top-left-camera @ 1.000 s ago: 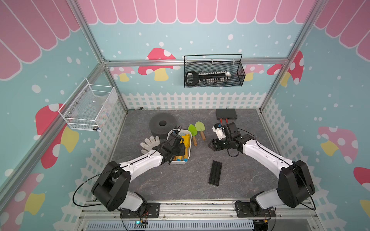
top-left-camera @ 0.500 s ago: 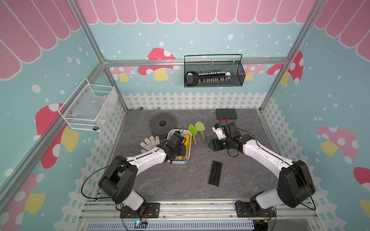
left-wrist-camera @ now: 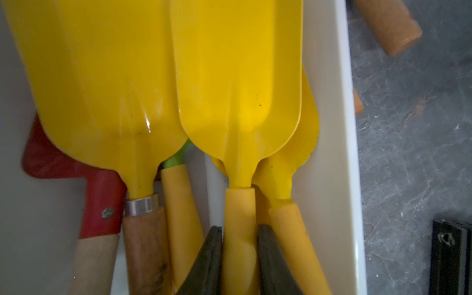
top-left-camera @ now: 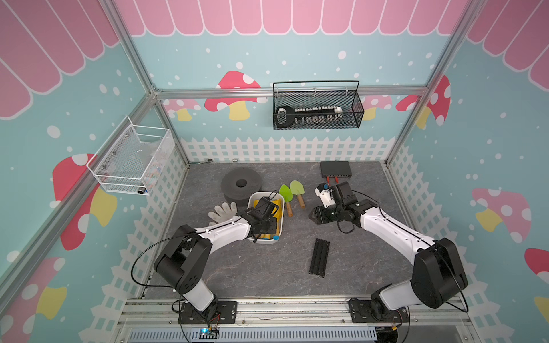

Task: Take the shovel out of the storage box
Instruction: Pick up the shovel from the storage box.

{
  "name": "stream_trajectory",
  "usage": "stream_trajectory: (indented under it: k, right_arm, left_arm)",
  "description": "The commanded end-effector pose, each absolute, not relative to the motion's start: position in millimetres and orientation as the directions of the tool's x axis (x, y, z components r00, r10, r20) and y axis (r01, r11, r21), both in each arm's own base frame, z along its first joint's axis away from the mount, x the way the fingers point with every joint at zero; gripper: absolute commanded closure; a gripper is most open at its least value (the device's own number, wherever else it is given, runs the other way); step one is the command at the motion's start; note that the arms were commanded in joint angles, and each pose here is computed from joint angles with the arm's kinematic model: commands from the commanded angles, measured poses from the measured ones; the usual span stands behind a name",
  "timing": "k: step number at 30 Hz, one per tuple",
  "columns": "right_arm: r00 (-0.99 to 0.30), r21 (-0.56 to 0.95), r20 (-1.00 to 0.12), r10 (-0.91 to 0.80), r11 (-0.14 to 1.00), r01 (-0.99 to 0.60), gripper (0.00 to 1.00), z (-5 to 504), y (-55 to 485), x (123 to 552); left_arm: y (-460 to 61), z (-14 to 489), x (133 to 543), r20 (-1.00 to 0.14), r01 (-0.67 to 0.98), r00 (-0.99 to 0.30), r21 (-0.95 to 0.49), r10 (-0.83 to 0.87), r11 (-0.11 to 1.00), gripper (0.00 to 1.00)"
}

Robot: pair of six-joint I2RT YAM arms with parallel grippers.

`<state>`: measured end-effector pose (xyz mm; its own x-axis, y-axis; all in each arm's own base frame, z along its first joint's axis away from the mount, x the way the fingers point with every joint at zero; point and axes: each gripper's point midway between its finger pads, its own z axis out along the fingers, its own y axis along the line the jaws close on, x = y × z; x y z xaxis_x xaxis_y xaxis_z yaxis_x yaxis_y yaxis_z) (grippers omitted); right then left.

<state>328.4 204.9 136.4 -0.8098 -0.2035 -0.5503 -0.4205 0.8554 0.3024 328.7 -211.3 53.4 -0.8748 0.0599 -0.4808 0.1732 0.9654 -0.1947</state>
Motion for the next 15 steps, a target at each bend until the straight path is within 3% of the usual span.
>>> stream_trajectory:
  k: [1,15]
  right_arm:
    - [-0.807,0.301,-0.55,-0.213,0.851,-0.43,0.35,133.4,204.9,328.3]
    - [-0.804,0.305,-0.558,-0.208,0.849,-0.432,0.36,133.0,204.9,327.3]
  left_arm:
    - [-216.1,58.7,332.2,-0.483,0.194,-0.873,-0.207,0.072,0.959,0.84]
    - [-207.7,99.2,336.9,-0.643,0.21,-0.765,-0.23,0.014,0.95,0.98]
